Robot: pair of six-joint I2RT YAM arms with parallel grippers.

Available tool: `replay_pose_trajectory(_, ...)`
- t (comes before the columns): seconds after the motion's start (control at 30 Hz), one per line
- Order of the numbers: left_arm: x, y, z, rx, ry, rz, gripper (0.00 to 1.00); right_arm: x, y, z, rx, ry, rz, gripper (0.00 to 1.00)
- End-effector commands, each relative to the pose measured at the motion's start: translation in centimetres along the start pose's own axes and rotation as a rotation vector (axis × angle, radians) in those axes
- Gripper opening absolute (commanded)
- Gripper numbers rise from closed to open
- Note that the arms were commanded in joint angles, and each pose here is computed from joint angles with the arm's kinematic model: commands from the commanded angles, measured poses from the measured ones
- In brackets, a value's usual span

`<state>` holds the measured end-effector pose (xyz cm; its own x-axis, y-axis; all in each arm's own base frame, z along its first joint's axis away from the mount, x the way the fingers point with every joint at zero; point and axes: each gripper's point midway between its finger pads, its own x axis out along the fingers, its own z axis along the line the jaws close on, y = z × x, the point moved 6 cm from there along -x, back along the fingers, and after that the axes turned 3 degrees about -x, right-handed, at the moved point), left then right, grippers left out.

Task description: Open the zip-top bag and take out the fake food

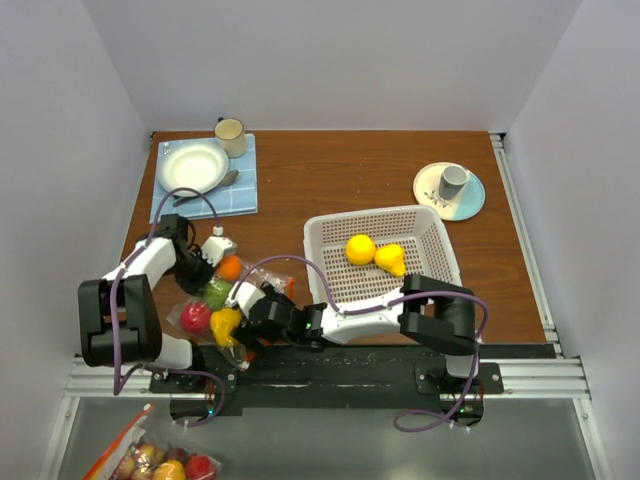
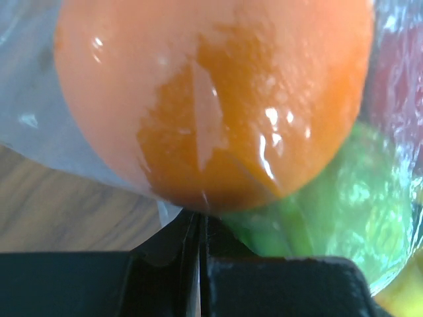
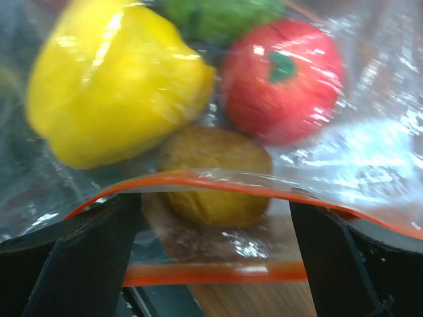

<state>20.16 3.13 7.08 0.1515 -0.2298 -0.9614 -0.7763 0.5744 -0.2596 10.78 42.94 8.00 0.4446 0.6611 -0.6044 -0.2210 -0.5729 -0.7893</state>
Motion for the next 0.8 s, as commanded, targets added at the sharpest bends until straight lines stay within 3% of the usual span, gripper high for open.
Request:
replay_pose_trajectory(0.0, 0.8, -1.4, 0.6, -0.016, -0.046, -0.02, 0.07, 0.7, -2.8, 0.9, 0.052, -0.088, -0.087, 0.99)
replay_pose_trajectory(0.17, 0.9, -0.6, 0.8, -0.006, -0.083, 0.013, 0.06, 2.0, -1.3, -0.3, 0.144, -0.101, -0.053, 0.94)
replay_pose_trajectory(0.3, 1.0, -0.3, 1.2, 0.002, -0.122, 0.026, 0.06, 1.5, -0.9, -1.8, 0.187, -0.096, -0.036, 0.69)
replay_pose_trajectory(0.57, 1.9, -0.3, 4.3, -0.058, -0.294, 0.097, 0.0, -7.0, -4.2, -5.7, 0.131, 0.035, -0.121, 0.45)
replay_pose_trajectory(0.73, 1.9, -1.1, 5.2, -0.101, -0.322, 0.095, 0.0, -10.5, -4.1, -11.8, 0.162, 0.216, -0.131, 0.45)
replay_pose_trajectory(0.77, 1.8, -1.4, 5.1, -0.107, -0.312, 0.079, 0.0, -10.9, -3.7, -13.0, 0.169, 0.261, -0.119, 0.39)
